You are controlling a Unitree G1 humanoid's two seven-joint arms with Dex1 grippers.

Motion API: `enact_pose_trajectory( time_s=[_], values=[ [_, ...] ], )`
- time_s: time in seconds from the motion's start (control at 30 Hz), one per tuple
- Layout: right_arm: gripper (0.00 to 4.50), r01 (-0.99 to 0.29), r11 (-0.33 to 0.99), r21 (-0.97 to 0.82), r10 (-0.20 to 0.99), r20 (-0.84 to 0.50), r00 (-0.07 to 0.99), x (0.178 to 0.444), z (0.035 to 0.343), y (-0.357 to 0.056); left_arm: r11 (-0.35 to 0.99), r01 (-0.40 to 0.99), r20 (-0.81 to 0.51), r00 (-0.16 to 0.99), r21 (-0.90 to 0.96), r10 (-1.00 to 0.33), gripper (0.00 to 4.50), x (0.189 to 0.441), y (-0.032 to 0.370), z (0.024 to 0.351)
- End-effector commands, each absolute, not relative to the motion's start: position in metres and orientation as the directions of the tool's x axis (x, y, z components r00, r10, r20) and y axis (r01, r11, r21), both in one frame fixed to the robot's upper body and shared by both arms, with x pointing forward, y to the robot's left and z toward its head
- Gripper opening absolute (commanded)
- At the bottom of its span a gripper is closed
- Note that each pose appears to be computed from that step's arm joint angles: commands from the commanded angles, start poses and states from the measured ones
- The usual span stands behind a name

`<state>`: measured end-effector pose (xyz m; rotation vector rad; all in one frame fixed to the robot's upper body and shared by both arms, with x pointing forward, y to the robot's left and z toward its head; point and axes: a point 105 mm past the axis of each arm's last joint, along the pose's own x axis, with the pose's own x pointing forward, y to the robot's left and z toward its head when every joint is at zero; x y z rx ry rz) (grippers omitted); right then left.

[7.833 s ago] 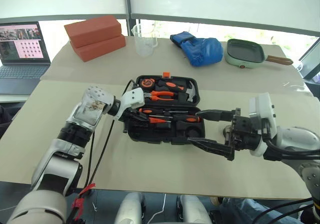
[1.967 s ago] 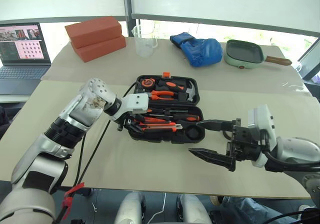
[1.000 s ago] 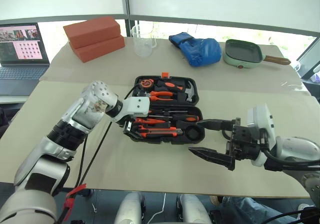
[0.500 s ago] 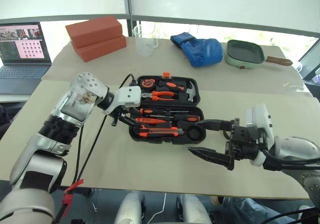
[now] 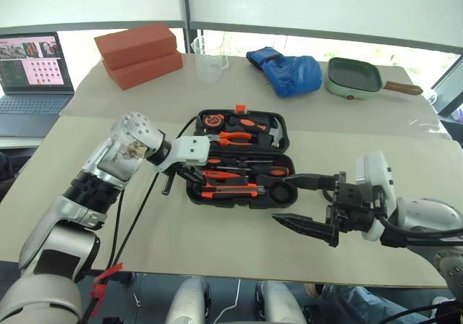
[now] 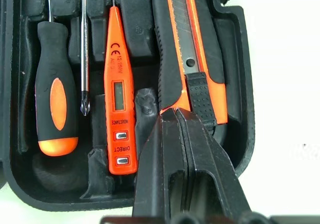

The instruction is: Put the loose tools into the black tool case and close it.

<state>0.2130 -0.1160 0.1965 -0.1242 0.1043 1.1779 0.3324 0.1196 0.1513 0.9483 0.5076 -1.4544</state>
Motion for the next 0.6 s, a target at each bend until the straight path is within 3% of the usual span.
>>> enact_pose_trajectory(
  time_s=[0.03, 0.37, 0.5, 0.6],
  values=[
    [4.50, -0.924, 0.375, -0.071, 0.917, -0.121, 0.381, 0.212, 0.204, -0.115, -0.158, 0.954, -0.810, 0.121, 0.254, -0.574, 0.04, 0.334, 0.117, 0.144],
    [4.50, -0.924, 0.377, -0.067, 0.917, -0.116, 0.382, 0.212, 0.204, -0.115, -0.167, 0.955, -0.821, 0.114, 0.246, -0.560, 0.04, 0.335, 0.115, 0.130],
    [4.50, -0.922, 0.381, -0.064, 0.915, -0.119, 0.387, 0.211, 0.204, -0.116, -0.160, 0.944, -0.791, 0.139, 0.287, -0.596, 0.04, 0.340, 0.111, 0.155],
    [4.50, -0.921, 0.385, -0.064, 0.913, -0.122, 0.390, 0.211, 0.203, -0.117, -0.186, 0.940, -0.738, 0.093, 0.286, -0.669, 0.04, 0.336, 0.091, 0.180]
  ],
)
